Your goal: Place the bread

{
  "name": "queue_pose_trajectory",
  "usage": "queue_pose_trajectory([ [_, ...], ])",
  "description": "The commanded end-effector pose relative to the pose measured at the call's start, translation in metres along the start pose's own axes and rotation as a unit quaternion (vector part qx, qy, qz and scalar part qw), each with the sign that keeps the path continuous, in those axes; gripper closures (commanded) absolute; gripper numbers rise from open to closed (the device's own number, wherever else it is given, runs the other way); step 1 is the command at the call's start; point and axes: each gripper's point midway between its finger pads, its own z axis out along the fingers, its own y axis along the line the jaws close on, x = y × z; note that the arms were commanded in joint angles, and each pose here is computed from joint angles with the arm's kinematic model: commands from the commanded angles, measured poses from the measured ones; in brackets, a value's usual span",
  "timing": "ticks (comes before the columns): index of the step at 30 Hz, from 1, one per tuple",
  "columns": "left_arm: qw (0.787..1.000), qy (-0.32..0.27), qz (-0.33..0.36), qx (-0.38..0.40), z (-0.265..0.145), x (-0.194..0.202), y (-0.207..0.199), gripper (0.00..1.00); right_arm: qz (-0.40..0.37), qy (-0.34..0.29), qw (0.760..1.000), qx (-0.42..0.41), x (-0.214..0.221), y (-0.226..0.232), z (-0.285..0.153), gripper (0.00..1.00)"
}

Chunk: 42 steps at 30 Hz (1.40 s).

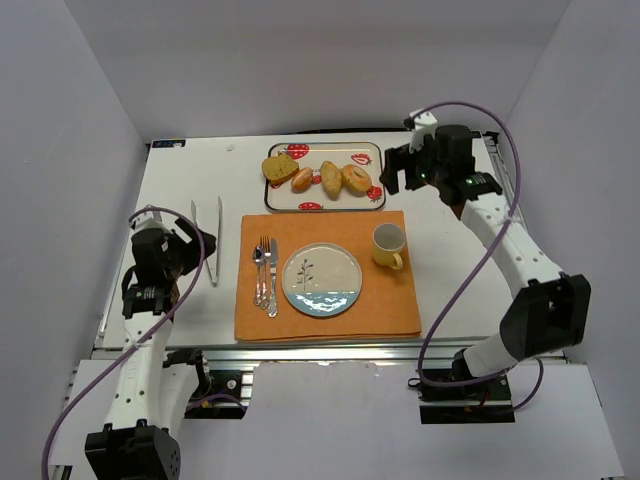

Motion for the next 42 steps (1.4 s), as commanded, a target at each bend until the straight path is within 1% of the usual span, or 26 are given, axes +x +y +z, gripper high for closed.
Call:
queue_pose_trajectory([
  [1,1.0,-0.016,0.007,0.014,0.001,-0.008,-0.005,0.13,-0.024,-0.043,0.999,-0.023,-0.006,0.005,-0.028,0.11],
  [2,1.0,-0.011,0.007,0.014,0.003,-0.005,-0.005,0.38,-0.058,-0.053,0.995,-0.06,-0.003,0.014,-0.033,0.11],
  [3,1.0,-0.002,0.005,0.013,0.006,-0.001,-0.003,0.66,-0.151,-0.067,0.975,-0.152,0.009,0.04,-0.045,0.23],
  [4,1.0,0.003,0.005,0.004,0.008,0.001,0.001,0.89,-0.179,-0.068,0.965,-0.18,0.017,0.046,-0.051,0.37],
  [5,1.0,0.011,0.006,-0.006,0.01,0.004,0.005,1.0,-0.187,-0.074,0.96,-0.194,0.021,0.051,-0.054,0.54],
  [6,0.999,0.025,0.013,-0.02,0.014,0.009,0.011,1.0,-0.184,-0.071,0.952,-0.232,0.032,0.064,-0.058,0.83],
  [7,0.999,0.031,0.016,-0.033,0.016,0.01,0.016,1.0,-0.186,-0.074,0.949,-0.243,0.032,0.068,-0.059,0.94],
  [8,0.998,0.036,0.022,-0.046,0.017,0.011,0.02,1.0,-0.183,-0.074,0.946,-0.256,0.034,0.072,-0.061,1.0],
  [9,0.996,0.055,0.031,-0.068,0.021,0.017,0.03,0.74,-0.173,-0.065,0.945,-0.27,0.042,0.076,-0.06,1.0],
  [10,0.992,0.053,0.039,-0.107,0.022,0.014,0.043,0.57,-0.17,-0.062,0.944,-0.276,0.044,0.077,-0.06,0.93],
  [11,0.989,0.062,0.045,-0.125,0.022,0.013,0.048,0.31,-0.163,-0.056,0.943,-0.286,0.048,0.079,-0.059,0.72],
  [12,0.987,0.068,0.049,-0.134,0.024,0.014,0.051,0.24,-0.155,-0.045,0.942,-0.293,0.053,0.081,-0.059,0.33],
  [13,0.985,0.085,0.055,-0.141,0.03,0.019,0.054,0.21,-0.153,-0.043,0.942,-0.297,0.052,0.082,-0.059,0.27],
  [15,0.983,0.095,0.076,-0.138,0.039,0.018,0.049,0.16,-0.141,-0.028,0.942,-0.302,0.058,0.081,-0.054,0.2],
  [16,0.978,0.12,0.081,-0.148,0.047,0.027,0.054,0.15,-0.14,-0.026,0.943,-0.3,0.058,0.08,-0.053,0.19],
  [18,0.975,0.14,0.105,-0.138,0.057,0.031,0.047,0.13,-0.133,-0.019,0.947,-0.293,0.061,0.077,-0.05,0.18],
  [19,0.969,0.162,0.115,-0.144,0.065,0.041,0.051,0.12,-0.133,-0.021,0.946,-0.294,0.06,0.077,-0.05,0.18],
  [21,0.964,0.178,0.14,-0.138,0.073,0.046,0.049,0.11,-0.129,-0.02,0.948,-0.292,0.062,0.077,-0.049,0.17],
  [24,0.956,0.193,0.17,-0.14,0.088,0.046,0.052,0.1,-0.127,-0.021,0.949,-0.289,0.063,0.075,-0.049,0.17],
  [29,0.952,0.181,0.202,-0.14,0.113,0.033,0.052,0.1,-0.124,-0.019,0.95,-0.285,0.065,0.072,-0.047,0.17],
  [30,0.948,0.19,0.211,-0.147,0.118,0.037,0.057,0.1,-0.123,-0.02,0.95,-0.285,0.064,0.07,-0.047,0.17],
  [32,0.947,0.186,0.217,-0.147,0.129,0.032,0.056,0.11,-0.119,-0.022,0.951,-0.285,0.064,0.069,-0.048,0.17],
  [34,0.945,0.199,0.218,-0.14,0.139,0.04,0.057,0.13,-0.118,-0.027,0.951,-0.284,0.061,0.069,-0.049,0.17],
  [37,0.948,0.196,0.216,-0.127,0.154,0.043,0.055,0.16,-0.117,-0.033,0.952,-0.282,0.057,0.066,-0.049,0.17],
  [40,0.947,0.205,0.213,-0.123,0.16,0.053,0.058,0.23,-0.118,-0.038,0.953,-0.275,0.054,0.062,-0.051,0.17],
  [42,0.947,0.212,0.207,-0.122,0.16,0.06,0.061,0.25,-0.116,-0.042,0.955,-0.271,0.052,0.059,-0.052,0.17],
])
